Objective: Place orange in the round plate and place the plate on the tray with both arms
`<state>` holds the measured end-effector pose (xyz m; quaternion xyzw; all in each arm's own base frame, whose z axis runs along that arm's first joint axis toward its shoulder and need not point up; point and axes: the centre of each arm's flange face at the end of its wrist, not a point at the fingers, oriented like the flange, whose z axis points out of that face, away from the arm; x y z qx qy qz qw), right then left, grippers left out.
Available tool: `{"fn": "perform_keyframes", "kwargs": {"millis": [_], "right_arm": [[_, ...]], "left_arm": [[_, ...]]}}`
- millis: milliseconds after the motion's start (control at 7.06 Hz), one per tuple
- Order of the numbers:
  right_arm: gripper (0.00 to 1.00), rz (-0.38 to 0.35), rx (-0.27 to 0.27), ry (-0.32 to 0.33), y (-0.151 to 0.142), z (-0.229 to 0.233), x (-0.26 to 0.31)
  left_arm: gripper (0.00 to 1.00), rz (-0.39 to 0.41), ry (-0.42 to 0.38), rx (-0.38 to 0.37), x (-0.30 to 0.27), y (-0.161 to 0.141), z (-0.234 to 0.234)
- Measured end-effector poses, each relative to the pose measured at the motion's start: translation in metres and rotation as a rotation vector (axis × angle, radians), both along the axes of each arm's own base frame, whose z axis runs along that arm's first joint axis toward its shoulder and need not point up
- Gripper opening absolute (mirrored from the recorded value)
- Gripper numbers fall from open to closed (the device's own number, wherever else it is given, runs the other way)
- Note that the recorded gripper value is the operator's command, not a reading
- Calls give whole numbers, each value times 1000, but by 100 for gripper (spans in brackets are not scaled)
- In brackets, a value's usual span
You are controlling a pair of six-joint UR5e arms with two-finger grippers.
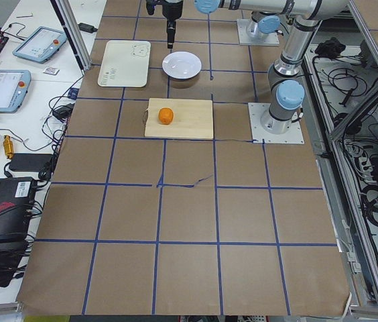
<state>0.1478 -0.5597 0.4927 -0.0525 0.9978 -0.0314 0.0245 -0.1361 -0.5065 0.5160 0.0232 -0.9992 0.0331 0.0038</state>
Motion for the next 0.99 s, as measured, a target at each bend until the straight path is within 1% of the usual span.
{"fn": "perform_keyframes", "kwargs": {"millis": [283,425,567,708,992], "right_arm": [[100,-9,-17,47,1,4,-5],[100,2,-26,69,-1,4,-7],[100,16,-31,79,-3,3,-7],[98,16,-23,85,-3,0,-7],[100,13,-24,84,-7,-4,-8]], "left_arm": [[100,0,0,0,0,0,0],[100,0,0,0,1,0,0],[100,0,0,-1,1,0,0],[100,0,0,-1,1,0,1],[100,0,-1,-2,1,0,1]]}}
